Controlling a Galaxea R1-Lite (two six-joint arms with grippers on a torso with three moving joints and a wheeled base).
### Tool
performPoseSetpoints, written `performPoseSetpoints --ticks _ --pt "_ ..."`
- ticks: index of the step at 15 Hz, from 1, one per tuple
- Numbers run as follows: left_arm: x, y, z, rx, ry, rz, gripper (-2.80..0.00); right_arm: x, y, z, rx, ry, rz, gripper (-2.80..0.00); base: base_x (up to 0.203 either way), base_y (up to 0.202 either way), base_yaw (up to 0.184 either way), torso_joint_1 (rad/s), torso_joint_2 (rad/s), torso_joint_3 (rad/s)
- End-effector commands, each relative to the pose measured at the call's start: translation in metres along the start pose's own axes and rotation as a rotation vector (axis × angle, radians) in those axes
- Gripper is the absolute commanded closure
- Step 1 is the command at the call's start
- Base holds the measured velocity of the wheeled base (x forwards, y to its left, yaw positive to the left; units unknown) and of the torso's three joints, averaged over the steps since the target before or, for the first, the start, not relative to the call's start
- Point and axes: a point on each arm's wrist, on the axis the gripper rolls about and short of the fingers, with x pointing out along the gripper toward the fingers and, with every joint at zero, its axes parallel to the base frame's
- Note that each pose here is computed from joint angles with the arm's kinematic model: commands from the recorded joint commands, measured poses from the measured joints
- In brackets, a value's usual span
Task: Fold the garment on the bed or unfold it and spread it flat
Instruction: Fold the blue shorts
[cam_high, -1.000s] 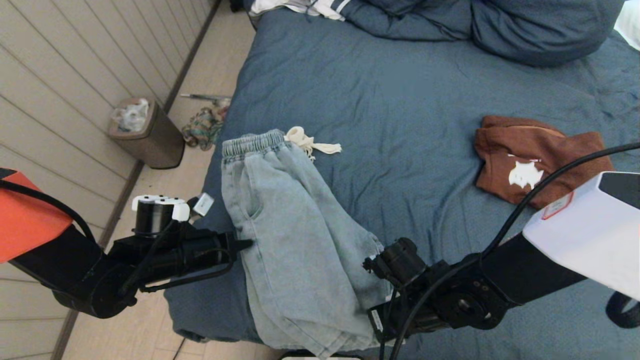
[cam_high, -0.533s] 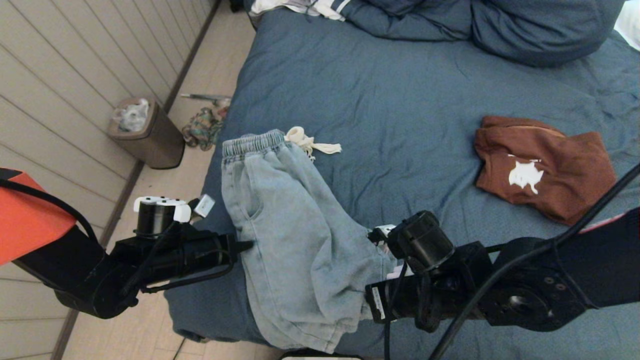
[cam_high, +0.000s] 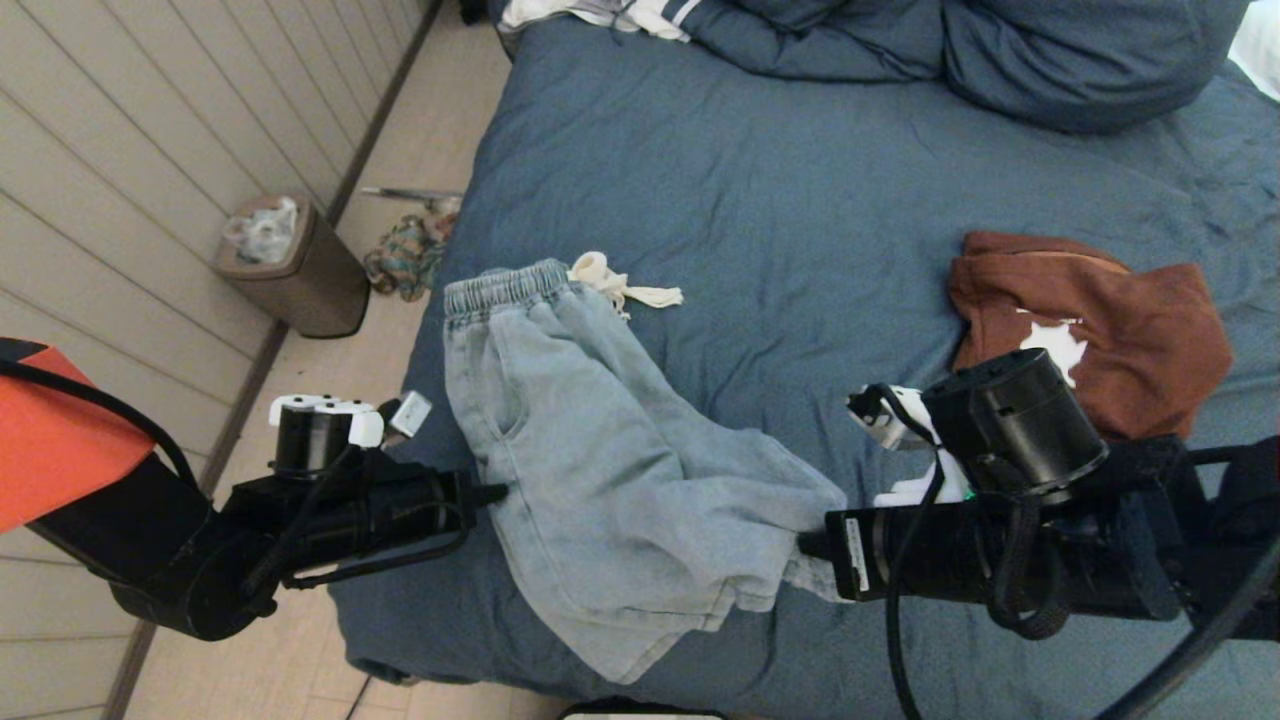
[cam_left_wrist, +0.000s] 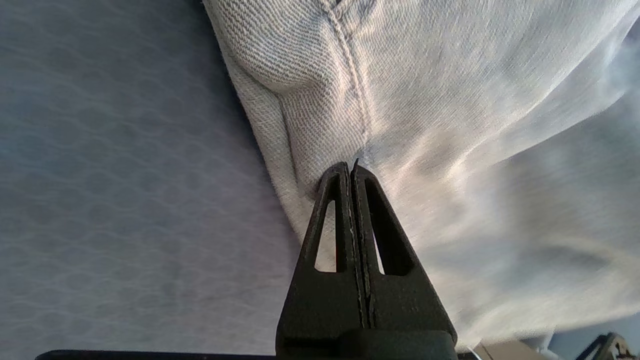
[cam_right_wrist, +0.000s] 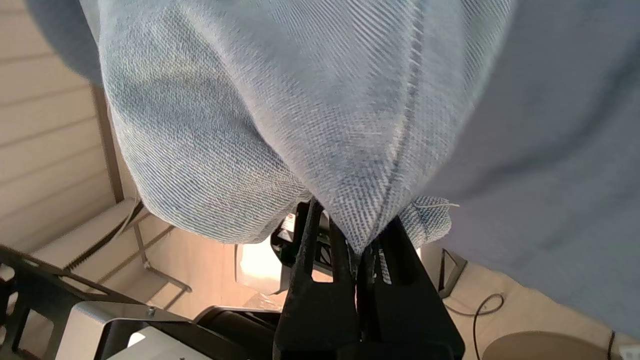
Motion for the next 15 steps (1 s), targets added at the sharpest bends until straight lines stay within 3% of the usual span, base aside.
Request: performPoseSetpoints --ticks 1,15 --pt "0.001 -0.002 -0.001 0.002 0.001 -0.009 0.00 -0.016 -0.016 0.002 0.044 -0.041 -0.034 0.00 0.000 0.000 0.000 0.000 0.00 0.000" --pt "0.003 -0.009 -0.009 0.009 0.029 -0.024 0.00 -0.085 -0.121 -0.004 0.291 -0.012 -0.233 0.00 0.000 0.000 0.000 0.000 0.00 0.000"
